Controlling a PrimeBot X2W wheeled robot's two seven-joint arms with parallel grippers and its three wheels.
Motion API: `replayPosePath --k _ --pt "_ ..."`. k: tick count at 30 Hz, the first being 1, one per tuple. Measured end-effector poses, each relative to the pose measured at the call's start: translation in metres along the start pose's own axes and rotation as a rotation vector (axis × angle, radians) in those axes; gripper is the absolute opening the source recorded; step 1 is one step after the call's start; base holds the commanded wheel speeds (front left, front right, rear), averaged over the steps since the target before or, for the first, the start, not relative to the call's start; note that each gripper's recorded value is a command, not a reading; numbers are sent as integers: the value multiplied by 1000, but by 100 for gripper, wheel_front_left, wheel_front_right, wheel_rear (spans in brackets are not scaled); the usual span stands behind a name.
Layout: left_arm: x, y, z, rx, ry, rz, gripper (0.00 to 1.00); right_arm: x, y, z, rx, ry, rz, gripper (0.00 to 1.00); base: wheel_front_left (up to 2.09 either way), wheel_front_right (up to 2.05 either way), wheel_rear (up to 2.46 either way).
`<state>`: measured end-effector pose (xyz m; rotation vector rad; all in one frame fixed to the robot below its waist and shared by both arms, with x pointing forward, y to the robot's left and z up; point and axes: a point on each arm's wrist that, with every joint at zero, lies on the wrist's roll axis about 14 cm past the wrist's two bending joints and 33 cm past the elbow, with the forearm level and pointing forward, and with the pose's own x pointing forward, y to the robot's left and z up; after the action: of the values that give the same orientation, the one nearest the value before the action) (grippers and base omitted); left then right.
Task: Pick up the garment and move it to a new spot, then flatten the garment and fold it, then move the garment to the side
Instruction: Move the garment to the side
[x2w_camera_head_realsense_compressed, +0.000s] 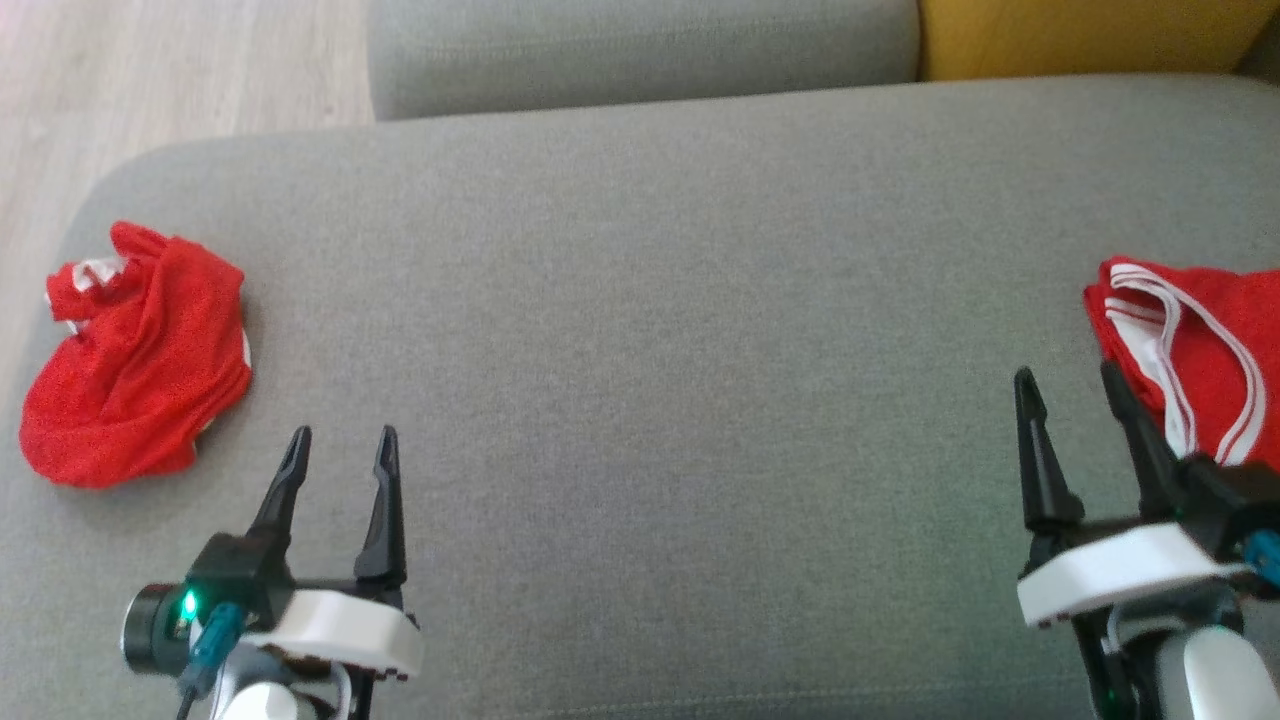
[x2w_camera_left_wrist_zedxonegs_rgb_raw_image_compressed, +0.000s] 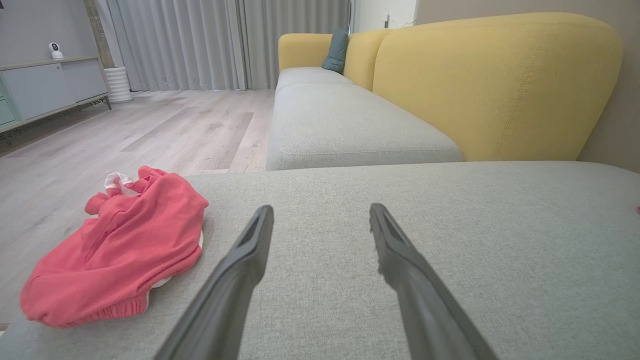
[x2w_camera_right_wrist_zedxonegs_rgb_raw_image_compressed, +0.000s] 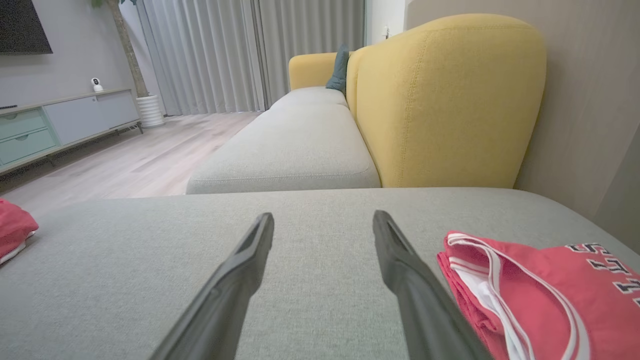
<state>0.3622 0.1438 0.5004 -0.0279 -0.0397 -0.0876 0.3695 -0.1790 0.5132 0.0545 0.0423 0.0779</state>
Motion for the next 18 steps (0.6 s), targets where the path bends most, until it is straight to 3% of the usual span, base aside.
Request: replayPosePath --k 18 --pt "-20 4 2 22 3 9 100 -37 -2 -2 25 29 -23 100 0 0 0"
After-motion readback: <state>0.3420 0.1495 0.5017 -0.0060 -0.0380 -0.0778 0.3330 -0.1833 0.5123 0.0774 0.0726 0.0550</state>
